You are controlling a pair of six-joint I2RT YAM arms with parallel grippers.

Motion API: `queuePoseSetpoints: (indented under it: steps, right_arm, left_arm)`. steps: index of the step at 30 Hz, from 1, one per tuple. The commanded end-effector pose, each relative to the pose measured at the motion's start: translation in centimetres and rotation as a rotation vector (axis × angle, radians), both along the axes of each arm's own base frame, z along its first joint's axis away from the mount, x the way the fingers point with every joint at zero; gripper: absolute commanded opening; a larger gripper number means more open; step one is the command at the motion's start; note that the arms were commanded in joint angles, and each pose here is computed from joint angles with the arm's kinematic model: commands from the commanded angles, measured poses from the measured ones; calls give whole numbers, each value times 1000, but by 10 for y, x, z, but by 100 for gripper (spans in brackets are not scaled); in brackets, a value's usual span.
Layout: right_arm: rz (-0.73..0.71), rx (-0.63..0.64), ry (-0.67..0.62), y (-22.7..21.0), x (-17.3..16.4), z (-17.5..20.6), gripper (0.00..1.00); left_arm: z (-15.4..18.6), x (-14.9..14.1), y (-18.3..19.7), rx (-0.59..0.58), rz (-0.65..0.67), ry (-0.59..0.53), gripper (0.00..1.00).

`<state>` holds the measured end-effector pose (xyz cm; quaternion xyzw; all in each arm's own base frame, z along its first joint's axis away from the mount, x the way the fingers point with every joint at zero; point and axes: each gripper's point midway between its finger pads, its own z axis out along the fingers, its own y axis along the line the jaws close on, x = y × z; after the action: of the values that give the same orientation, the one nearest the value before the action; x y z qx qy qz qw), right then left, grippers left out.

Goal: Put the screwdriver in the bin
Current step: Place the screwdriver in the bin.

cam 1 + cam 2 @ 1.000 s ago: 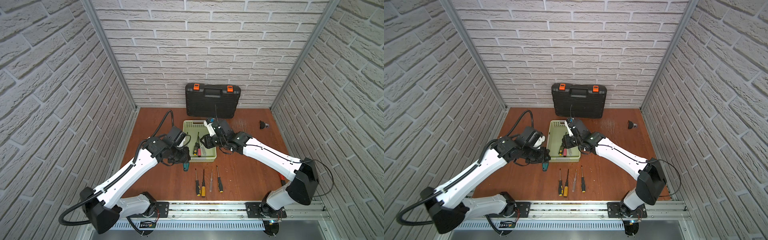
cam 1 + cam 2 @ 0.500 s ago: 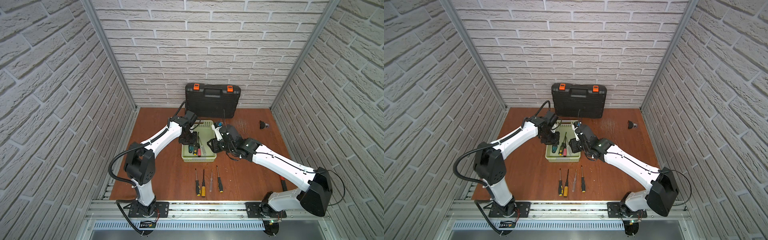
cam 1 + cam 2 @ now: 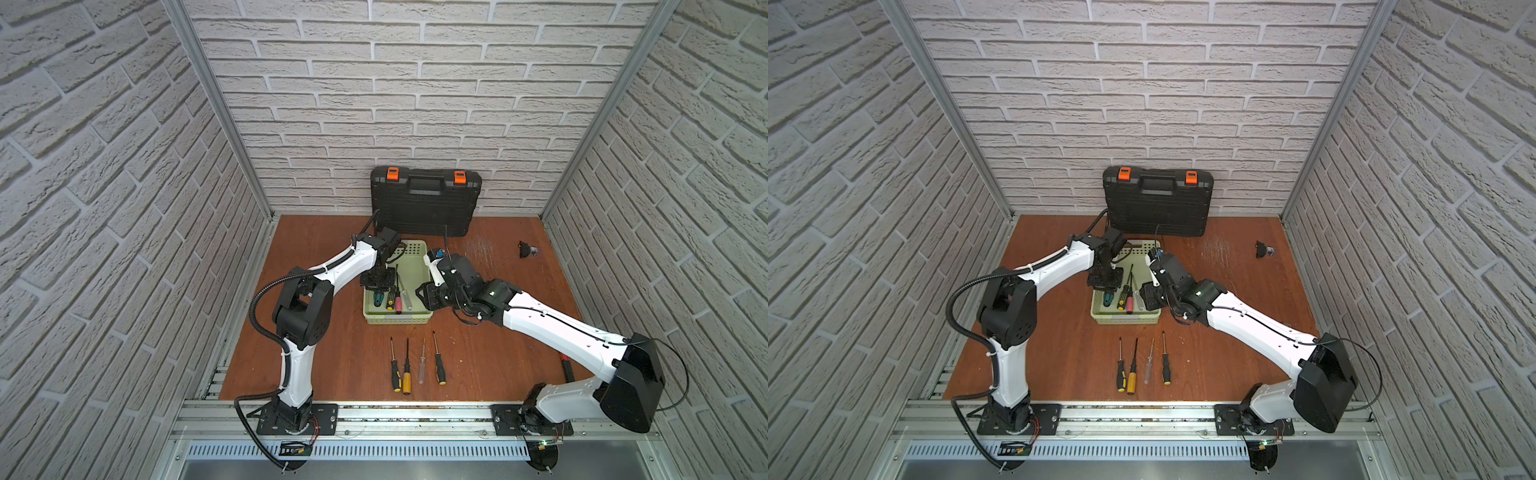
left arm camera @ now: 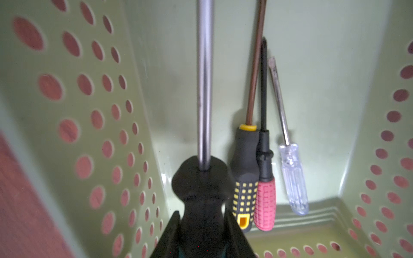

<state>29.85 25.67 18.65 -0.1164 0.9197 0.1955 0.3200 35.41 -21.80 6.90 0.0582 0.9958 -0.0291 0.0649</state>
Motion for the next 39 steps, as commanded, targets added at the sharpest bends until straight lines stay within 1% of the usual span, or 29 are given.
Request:
queuePoseSetpoints:
  steps: [1, 7, 17, 19, 20, 22, 27, 33, 35, 38, 39]
  right_arm:
    - [8, 19, -8, 2, -1, 4, 42]
    - [8, 24, 15, 3, -4, 0, 42]
    - [22, 42, 40, 12, -2, -5, 42]
    - [23, 44, 44, 13, -2, -6, 42]
    - [24, 45, 45, 14, -1, -6, 42]
    - [26, 43, 47, 14, -1, -6, 42]
    - [23, 42, 48, 14, -1, -6, 42]
    - [14, 46, 44, 13, 0, -4, 41]
    - [21, 43, 41, 14, 0, 5, 41]
    - [23, 25, 26, 12, 1, 11, 42]
    - [24, 17, 25, 10, 1, 11, 42]
  left_arm:
    - [-12, 7, 0, -5, 14, 2, 0]
    - [-29, 8, 3, 4, 27, 19, 0]
    - [-47, 4, -2, -30, 36, 46, 0]
    - [-47, 6, -2, -34, 36, 43, 4]
    - [-47, 6, -2, -34, 39, 42, 9]
    - [-48, 6, -3, -37, 39, 47, 12]
    - [-45, 6, -2, -43, 43, 40, 26]
    - [-23, 10, -7, -82, 47, 3, 35]
    - [-10, 12, -10, -98, 53, -12, 37]
    - [9, 14, -12, -126, 53, -50, 46]
    - [13, 13, -12, -128, 51, -55, 52]
